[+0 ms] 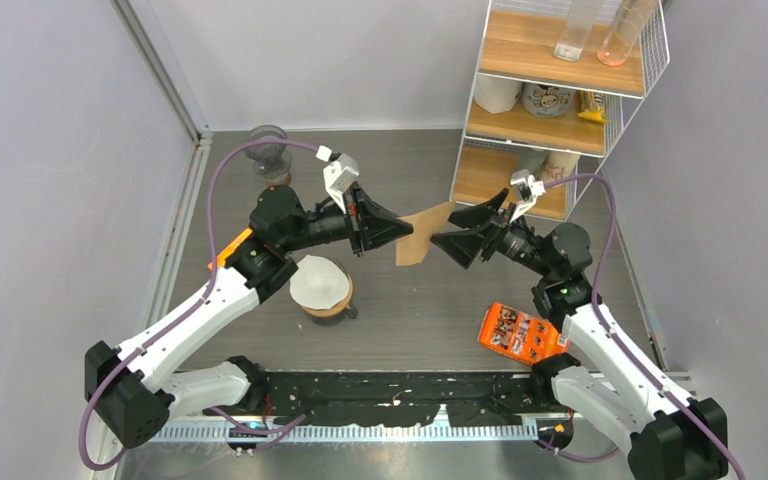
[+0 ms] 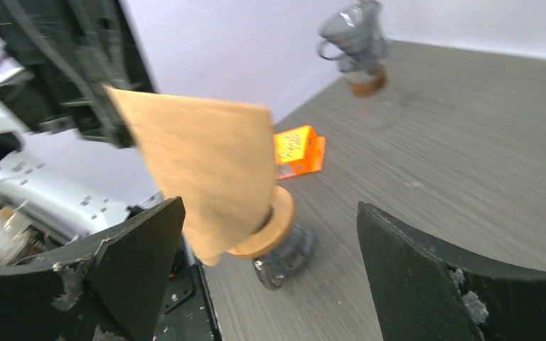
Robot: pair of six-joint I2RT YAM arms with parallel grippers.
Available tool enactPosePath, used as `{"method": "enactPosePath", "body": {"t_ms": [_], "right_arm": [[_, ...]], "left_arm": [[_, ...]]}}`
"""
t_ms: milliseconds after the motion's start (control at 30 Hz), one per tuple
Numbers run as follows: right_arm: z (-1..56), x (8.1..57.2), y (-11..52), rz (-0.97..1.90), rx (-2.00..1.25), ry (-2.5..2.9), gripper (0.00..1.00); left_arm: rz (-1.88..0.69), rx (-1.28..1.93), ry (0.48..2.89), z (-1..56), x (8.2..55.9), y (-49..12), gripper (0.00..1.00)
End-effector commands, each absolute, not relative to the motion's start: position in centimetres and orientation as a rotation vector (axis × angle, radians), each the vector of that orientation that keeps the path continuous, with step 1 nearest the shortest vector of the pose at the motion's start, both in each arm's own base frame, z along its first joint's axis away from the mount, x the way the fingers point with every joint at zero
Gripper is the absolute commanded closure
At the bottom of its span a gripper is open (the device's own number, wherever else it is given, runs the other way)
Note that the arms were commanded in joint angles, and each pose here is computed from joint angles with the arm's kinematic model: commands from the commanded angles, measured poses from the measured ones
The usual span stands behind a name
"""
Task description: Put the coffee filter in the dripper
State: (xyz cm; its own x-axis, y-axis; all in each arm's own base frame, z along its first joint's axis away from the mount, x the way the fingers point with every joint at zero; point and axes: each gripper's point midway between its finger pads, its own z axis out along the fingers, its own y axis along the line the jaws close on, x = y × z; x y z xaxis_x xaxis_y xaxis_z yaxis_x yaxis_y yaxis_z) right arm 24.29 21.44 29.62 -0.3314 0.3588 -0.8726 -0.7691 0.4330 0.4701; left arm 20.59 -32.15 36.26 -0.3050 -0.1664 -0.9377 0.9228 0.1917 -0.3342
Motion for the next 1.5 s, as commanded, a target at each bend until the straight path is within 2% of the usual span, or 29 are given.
{"method": "enactPosePath", "body": {"t_ms": [0,133,267,333,467,767,900,1033,1100,1167,1200,1267,1300,1467], "right_arm": [[35.5,20.1,22.6,1.323,-0.630,1.205,0.02],[35.9,20.0,23.0,1.353,-0.654,1.197,0.02],[36.6,18.6,23.2,1.406,-0.712,1.138,0.17],[36.9,17.8,23.3,1.432,-0.741,1.109,0.31],[37.2,17.2,23.2,1.445,-0.748,1.102,0.48],[37.4,16.6,23.2,1.452,-0.777,1.113,0.73],[37.3,17.0,23.4,1.452,-0.768,1.149,0.88],[37.4,17.5,23.4,1.444,-0.747,1.175,0.94],[37.3,18.0,23.5,1.424,-0.730,1.210,0.95],[36.9,18.6,23.5,1.395,-0.724,1.256,0.95],[36.6,18.8,23.5,1.393,-0.709,1.311,0.95],[35.5,19.3,23.3,1.349,-0.713,1.406,0.95],[35.0,19.6,23.3,1.298,-0.747,1.414,0.95],[31.9,18.7,22.8,1.232,-0.851,1.615,0.95]], "left_arm": [[-1.374,0.868,1.302,38.1,18.9,-32.1,1.00],[-1.409,0.895,1.278,38.4,18.4,-32.3,1.00],[-1.403,0.899,1.277,38.2,18.5,-32.4,1.00],[-1.394,0.899,1.279,38.0,18.7,-32.4,1.00],[-1.344,0.858,1.322,37.2,19.8,-32.2,1.00],[-1.321,0.790,1.370,36.3,21.3,-31.9,1.00],[-1.332,0.794,1.383,35.9,21.5,-32.1,0.98],[-1.353,0.833,1.381,35.5,21.1,-32.3,0.95],[-1.354,0.874,1.369,35.2,20.6,-32.3,0.87],[-1.336,0.937,1.349,34.7,20.0,-32.1,0.66],[-1.325,0.966,1.342,34.4,19.7,-32.0,0.51],[-1.300,1.009,1.339,33.8,19.3,-31.8,0.14],[-1.294,1.033,1.342,33.4,19.1,-31.7,0.01],[-1.336,1.127,1.353,32.4,18.0,-31.7,0.00]]}}
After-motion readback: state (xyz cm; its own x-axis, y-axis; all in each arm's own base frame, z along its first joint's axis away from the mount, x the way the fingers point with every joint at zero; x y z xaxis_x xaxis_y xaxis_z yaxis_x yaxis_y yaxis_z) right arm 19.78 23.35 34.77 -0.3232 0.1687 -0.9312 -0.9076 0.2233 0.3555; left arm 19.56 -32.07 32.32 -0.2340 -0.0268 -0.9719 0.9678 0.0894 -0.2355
